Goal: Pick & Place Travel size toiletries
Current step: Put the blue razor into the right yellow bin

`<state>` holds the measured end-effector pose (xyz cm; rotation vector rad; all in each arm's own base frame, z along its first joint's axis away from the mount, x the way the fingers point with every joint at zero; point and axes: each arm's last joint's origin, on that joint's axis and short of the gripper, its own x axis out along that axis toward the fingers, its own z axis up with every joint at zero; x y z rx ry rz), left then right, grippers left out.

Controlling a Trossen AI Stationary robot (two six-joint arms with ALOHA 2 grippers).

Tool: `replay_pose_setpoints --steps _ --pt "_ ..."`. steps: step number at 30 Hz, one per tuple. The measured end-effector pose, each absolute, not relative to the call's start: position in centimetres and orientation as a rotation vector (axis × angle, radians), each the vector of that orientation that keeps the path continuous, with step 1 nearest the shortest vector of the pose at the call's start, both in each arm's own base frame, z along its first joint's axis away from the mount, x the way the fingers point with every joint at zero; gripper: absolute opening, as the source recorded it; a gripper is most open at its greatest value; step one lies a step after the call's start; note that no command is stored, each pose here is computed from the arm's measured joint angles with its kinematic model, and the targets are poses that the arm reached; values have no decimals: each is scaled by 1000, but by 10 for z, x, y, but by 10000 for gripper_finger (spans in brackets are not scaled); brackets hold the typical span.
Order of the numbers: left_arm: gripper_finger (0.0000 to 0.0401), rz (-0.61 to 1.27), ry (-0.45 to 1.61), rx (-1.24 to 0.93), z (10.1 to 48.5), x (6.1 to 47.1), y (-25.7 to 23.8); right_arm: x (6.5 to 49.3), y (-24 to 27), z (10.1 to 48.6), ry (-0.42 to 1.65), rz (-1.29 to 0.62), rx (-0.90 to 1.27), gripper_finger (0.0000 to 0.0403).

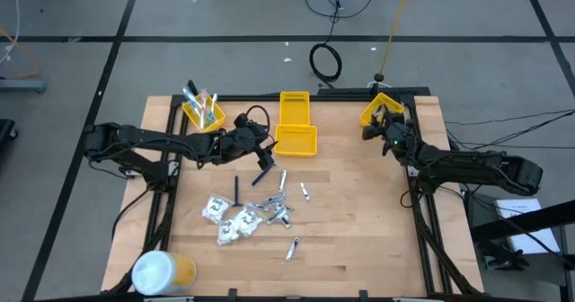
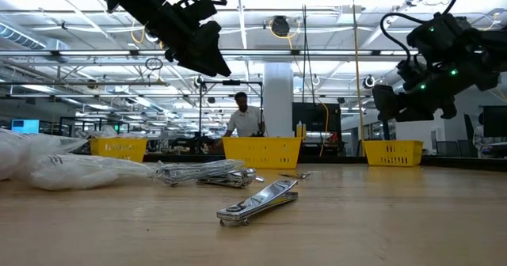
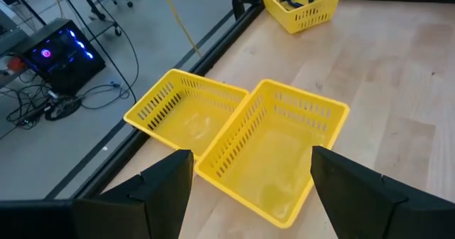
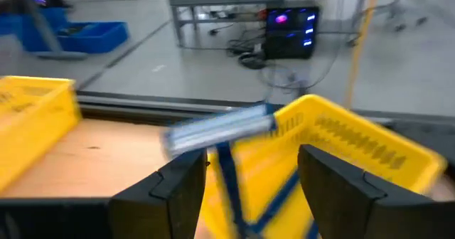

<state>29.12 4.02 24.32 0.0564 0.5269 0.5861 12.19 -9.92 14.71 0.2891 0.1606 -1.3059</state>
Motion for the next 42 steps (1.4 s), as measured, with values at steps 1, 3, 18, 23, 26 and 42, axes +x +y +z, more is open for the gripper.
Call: replay_pose_setpoints --steps 1,3,18,23,26,42 --pt "278 587 527 54 243 291 40 122 -99 147 154 -1292 300 208" --pt "278 588 530 51 243 291 40 123 -99 147 154 -1281 305 208" --pt "278 593 617 34 235 286 40 137 -96 169 -30 -894 314 208" --pt "278 422 761 -60 224 279 34 141 -93 177 -83 -733 313 208" --pt "278 348 871 -174 215 273 29 141 -93 176 -83 -732 313 208" --pt "278 393 1199 -280 134 291 0 141 -92 178 -107 -723 347 208"
